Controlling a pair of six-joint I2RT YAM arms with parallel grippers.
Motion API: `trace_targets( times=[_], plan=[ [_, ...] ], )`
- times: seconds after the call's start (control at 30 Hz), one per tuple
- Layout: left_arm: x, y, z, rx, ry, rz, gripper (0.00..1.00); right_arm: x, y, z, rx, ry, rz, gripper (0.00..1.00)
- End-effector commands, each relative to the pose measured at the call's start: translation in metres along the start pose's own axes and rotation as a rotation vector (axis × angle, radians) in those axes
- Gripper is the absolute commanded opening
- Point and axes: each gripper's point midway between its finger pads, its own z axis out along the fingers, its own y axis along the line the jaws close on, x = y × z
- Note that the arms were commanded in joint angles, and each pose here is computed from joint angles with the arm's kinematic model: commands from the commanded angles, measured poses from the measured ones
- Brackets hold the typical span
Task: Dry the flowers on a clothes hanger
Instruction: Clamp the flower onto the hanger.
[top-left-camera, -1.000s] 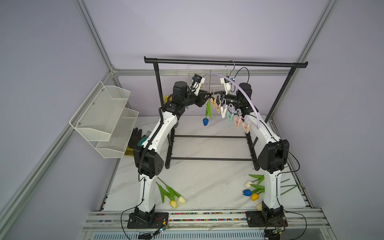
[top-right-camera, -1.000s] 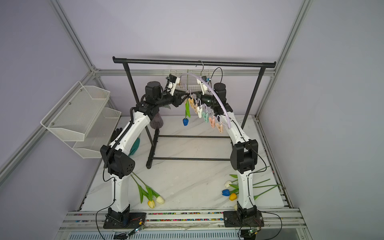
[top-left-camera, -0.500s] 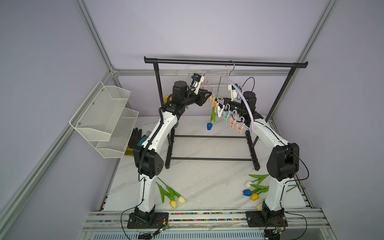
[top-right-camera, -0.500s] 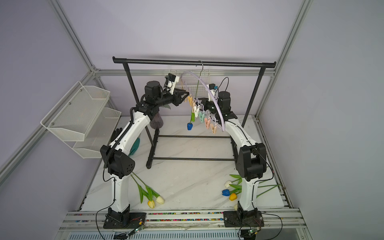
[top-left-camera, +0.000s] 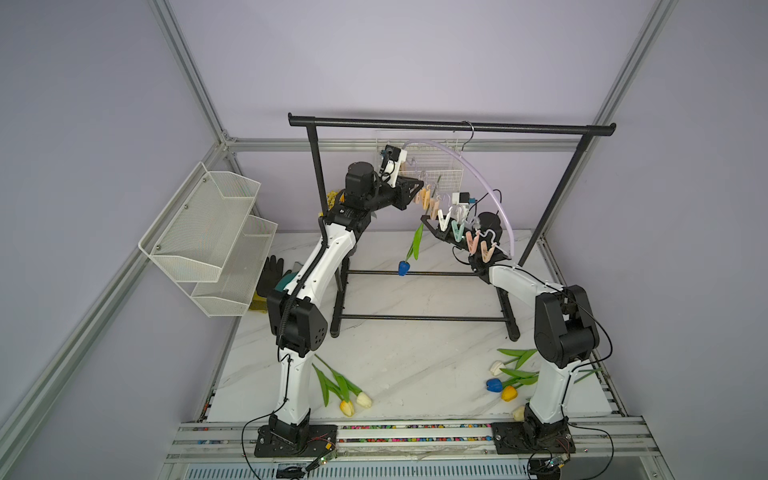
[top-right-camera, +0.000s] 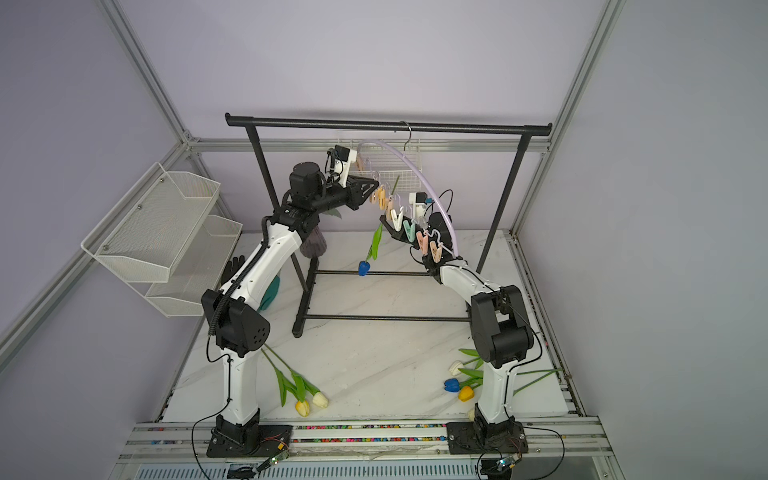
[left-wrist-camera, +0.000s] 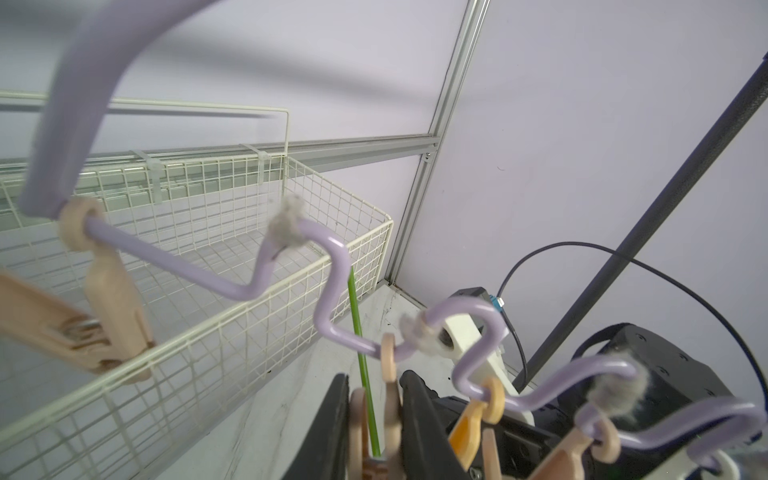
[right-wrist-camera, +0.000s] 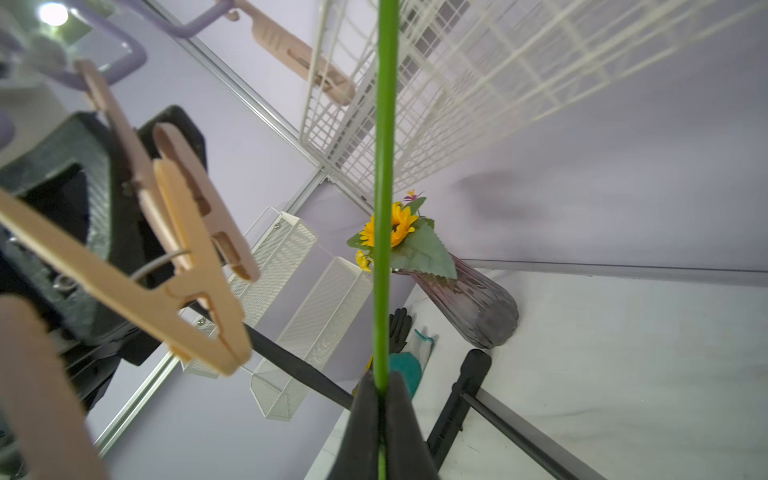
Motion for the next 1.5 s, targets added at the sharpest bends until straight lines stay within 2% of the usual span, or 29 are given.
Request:
trace_targets(
  times=[0.0,0.23,0.5,1.47],
  plan=[
    [-0.021,-0.015,-0.004,0.035,-0.066,0.017,0.2,-0.005,0.034,0.002,-0.09,-0.039,-0.023,0.0],
    [-0.019,-0.012,-0.003,0.027,-0.071,0.007,0.15,0.005,0.04,0.005,-0.12,-0.051,0.015,0.0],
    [-0.017,-0.011,0.0,0.03,-0.076,-0.001,0.14,0.014,0.049,0.006,-0.153,-0.038,0.025,0.0],
    [-0.008,-0.005,0.004,0.023,-0.062,-0.014,0.13,0.009,0.067,0.004,-0.218,-0.037,0.039,0.0]
  ],
)
